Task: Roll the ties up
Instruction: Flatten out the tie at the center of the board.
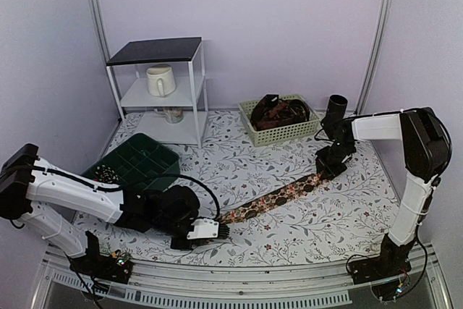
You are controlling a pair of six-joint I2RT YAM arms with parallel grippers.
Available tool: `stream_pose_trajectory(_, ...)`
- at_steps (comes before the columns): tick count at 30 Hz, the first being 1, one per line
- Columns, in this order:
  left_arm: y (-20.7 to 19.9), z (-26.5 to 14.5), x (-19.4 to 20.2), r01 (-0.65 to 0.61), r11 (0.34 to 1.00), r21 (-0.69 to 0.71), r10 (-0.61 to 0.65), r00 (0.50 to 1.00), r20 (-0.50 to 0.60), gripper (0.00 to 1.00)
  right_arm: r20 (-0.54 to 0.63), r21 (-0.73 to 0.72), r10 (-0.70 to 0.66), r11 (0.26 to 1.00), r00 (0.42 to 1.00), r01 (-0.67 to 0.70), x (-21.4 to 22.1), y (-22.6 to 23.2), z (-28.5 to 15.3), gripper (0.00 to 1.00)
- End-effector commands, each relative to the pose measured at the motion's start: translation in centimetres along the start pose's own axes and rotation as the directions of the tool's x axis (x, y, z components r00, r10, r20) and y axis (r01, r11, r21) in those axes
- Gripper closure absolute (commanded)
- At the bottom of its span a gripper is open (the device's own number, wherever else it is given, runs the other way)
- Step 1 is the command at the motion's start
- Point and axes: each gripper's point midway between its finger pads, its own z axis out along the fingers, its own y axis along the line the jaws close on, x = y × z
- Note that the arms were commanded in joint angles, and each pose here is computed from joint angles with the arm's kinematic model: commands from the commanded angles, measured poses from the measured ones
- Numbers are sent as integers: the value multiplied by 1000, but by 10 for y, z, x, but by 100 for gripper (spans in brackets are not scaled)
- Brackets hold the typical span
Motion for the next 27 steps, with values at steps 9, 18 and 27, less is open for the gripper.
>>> stream_pose_trajectory(9, 60, -26, -19, 239, 965, -103, -233, 970, 71, 89, 257, -647, -315, 647, 914, 405, 20, 73, -78, 93)
stream_pose_trajectory(18, 49, -25, -16, 296, 954, -56, -290, 953, 85, 100, 471, -723, -277, 422, 837, 547, 32, 18, -109, 97)
stream_pose_trajectory(27, 109, -14, -17, 626, 775, -81, -627, 779, 24, 71, 441, -719, -291, 452, 849, 528, 36, 3, -91, 96)
